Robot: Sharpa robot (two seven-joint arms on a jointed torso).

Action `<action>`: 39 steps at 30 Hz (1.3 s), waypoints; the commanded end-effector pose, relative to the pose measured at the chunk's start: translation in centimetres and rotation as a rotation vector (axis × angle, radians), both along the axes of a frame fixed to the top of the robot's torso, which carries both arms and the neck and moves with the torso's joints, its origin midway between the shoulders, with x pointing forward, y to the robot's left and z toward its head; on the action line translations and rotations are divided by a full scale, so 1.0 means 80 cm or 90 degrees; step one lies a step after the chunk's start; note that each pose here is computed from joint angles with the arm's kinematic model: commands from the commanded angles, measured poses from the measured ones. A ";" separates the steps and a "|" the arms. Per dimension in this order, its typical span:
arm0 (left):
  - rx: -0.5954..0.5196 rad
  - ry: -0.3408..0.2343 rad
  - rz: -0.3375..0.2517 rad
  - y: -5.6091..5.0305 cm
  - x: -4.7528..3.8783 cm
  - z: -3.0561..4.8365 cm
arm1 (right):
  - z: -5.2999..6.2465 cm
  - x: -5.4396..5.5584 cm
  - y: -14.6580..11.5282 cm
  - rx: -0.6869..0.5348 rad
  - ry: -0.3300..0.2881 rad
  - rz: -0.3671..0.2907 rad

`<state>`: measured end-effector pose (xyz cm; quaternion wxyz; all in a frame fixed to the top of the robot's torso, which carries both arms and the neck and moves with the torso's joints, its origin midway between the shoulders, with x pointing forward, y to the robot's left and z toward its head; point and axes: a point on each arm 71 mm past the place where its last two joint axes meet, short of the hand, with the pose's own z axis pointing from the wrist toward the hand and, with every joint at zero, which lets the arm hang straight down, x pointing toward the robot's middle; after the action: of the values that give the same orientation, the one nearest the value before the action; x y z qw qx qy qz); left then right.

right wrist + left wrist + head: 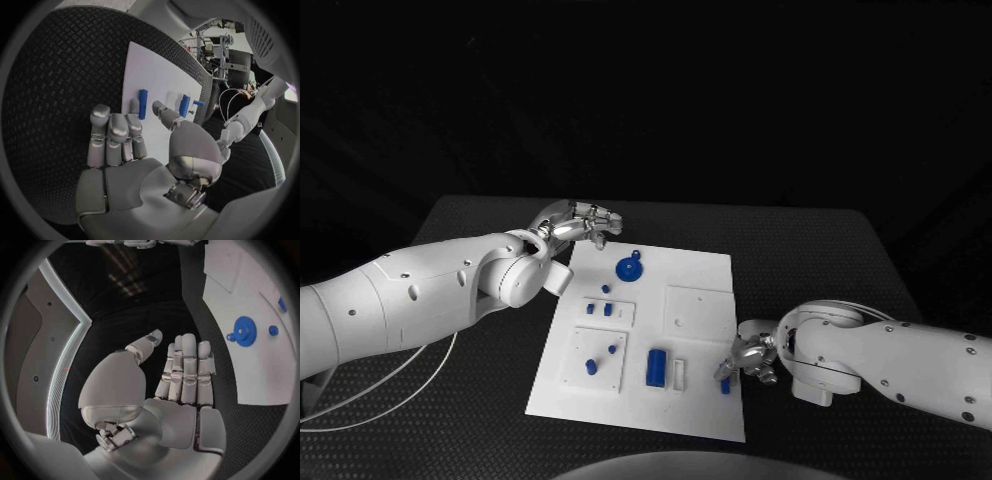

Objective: Assemble the parts on the task board

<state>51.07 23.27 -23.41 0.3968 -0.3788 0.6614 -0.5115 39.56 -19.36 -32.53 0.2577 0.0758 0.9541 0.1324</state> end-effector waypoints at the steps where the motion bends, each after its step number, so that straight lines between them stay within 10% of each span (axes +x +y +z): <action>1: -0.008 0.004 -0.015 -0.003 -0.001 0.0008 | -0.007 0.000 -0.001 -0.021 -0.026 0.001; 19: -0.009 0.005 -0.017 -0.002 -0.002 0.0012 | -0.019 -0.011 0.026 -0.082 -0.096 0.110; 39: -0.007 0.006 -0.015 0.000 -0.003 0.0012 | -0.016 -0.018 0.033 -0.058 -0.096 0.093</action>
<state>50.89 23.50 -23.41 0.3905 -0.3790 0.6649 -0.5116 38.94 -16.56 -32.75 0.3393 -0.0248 0.9330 0.1176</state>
